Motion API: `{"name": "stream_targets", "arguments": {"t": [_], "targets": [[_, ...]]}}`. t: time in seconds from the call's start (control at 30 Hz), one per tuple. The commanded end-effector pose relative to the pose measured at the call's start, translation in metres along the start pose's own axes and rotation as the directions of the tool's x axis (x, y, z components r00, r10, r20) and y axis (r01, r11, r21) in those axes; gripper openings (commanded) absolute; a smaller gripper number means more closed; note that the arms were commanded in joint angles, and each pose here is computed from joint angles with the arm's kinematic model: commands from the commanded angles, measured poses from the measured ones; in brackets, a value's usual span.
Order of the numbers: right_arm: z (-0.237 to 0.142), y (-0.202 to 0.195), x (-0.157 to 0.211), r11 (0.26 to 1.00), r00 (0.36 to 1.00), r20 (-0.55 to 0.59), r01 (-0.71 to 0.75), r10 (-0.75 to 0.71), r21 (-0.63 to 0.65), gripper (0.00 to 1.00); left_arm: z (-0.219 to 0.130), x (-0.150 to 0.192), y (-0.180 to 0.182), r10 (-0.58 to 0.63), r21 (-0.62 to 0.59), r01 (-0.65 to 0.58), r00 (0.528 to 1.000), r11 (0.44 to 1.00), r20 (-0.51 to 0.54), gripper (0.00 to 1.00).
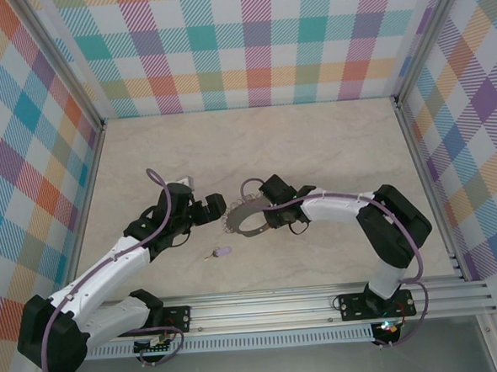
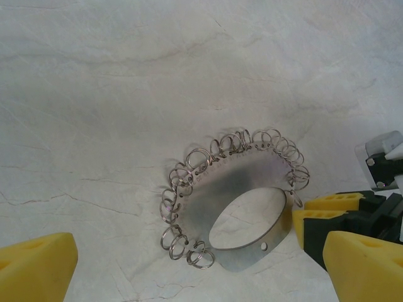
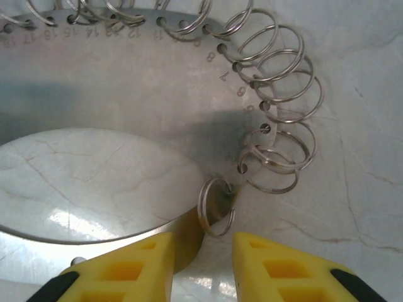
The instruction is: Put the keys on the keyring
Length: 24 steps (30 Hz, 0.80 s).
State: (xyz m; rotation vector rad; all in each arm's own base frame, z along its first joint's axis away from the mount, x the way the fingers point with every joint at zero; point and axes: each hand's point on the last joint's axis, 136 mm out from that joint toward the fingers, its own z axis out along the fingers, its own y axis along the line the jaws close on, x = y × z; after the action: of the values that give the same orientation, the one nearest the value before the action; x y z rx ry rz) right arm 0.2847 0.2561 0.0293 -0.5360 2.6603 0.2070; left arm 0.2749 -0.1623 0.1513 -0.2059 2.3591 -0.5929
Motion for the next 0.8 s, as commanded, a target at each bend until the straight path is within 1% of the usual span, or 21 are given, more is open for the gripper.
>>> {"name": "stream_targets", "arguments": {"t": [0.0,0.53,0.77], "targets": [[0.001,-0.001,-0.016,1.0,0.999,0.033,0.002,-0.002,-0.005,0.28,-0.003,-0.006,-0.012,0.017,0.025,-0.017,1.0,1.0,0.001,1.0],[0.012,-0.006,-0.02,1.0,1.0,0.023,-0.012,0.013,-0.018,0.2,0.001,-0.007,-0.014,0.021,0.03,-0.021,1.0,0.999,-0.003,1.0],[0.011,-0.005,-0.016,0.999,1.0,0.02,-0.02,0.02,-0.03,0.19,0.002,-0.006,-0.014,0.021,0.027,-0.021,1.0,0.999,-0.004,1.0]]}}
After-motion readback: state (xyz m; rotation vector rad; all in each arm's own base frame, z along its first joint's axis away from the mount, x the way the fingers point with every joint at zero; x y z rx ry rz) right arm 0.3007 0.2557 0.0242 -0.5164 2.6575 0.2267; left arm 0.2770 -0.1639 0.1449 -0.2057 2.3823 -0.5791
